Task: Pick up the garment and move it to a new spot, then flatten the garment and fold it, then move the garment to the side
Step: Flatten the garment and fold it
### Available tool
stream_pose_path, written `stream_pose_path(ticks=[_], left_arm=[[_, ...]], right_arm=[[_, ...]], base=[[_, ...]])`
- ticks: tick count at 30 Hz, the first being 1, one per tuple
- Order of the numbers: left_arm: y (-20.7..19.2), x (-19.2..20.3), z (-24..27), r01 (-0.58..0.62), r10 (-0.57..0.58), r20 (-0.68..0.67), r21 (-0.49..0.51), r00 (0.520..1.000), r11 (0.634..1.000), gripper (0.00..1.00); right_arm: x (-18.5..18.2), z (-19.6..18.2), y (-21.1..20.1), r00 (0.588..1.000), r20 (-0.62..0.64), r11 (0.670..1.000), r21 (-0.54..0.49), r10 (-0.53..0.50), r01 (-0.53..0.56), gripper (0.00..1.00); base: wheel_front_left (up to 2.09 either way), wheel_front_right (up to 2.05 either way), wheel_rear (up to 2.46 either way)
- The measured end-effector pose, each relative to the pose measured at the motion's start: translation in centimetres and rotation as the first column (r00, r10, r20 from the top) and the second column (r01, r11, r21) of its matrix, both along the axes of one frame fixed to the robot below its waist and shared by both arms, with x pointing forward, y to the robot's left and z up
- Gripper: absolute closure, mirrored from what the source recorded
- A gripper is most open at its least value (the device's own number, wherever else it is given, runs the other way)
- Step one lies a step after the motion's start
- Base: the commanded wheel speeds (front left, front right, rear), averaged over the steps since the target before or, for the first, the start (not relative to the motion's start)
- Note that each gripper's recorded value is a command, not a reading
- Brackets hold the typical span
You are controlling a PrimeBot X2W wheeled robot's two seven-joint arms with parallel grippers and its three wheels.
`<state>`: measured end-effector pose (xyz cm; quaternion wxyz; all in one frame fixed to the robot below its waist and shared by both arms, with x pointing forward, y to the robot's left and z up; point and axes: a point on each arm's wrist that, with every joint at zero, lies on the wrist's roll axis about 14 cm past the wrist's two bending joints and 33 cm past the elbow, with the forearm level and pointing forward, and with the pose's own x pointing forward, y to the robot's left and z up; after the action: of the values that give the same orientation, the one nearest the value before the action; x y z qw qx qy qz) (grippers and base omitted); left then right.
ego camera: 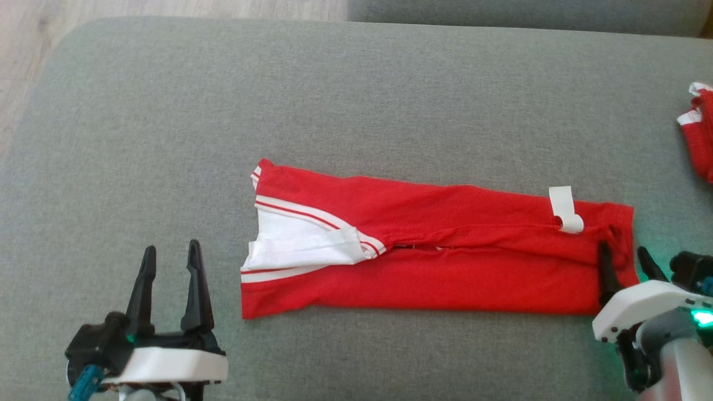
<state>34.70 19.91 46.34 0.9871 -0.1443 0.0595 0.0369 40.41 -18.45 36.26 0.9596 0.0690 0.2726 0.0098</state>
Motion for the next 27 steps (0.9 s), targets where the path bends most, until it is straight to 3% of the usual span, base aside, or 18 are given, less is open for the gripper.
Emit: stream_pose_path(ticks=[4,5,6,9,17,27], left_arm=[[0.0,0.1,0.4,-0.004,0.004,0.013,0.004,1.0,1.0,0.0],[-0.1,0.1,0.5,-0.001,0.0,0.016,0.003,1.0,1.0,0.0],[-0.3,0.2,0.6,0.004,-0.004,0.018,0.003,1.0,1.0,0.0],[-0.9,0.4,0.8,0.023,-0.023,0.027,0.013,0.999,1.0,0.0],[-2.5,1.2,0.9,0.074,-0.074,0.035,0.004,0.997,0.997,0.0],[-5.4,1.7,1.1,0.158,-0.157,0.046,-0.012,0.986,0.987,0.0]], right_arm=[[-0.3,-0.4,0.4,1.0,-0.002,1.0,0.008,0.001,-0.001,0.01],[-0.4,-0.5,0.5,1.0,-0.004,1.0,0.012,0.002,-0.001,0.22],[-0.5,-0.5,0.6,1.0,-0.006,1.0,0.016,0.003,-0.003,0.58],[-0.6,-0.5,0.9,1.0,-0.005,1.0,0.021,0.009,-0.008,1.0],[-0.1,1.1,0.1,0.999,0.039,0.999,0.028,-0.024,0.023,1.0],[0.3,6.7,-7.0,0.973,0.168,0.985,-0.04,-0.157,0.166,1.0]], base=[[0.0,0.0,0.0],[0.0,0.0,0.0],[0.0,0.0,0.0],[0.0,0.0,0.0],[0.0,0.0,0.0],[0.0,0.0,0.0]])
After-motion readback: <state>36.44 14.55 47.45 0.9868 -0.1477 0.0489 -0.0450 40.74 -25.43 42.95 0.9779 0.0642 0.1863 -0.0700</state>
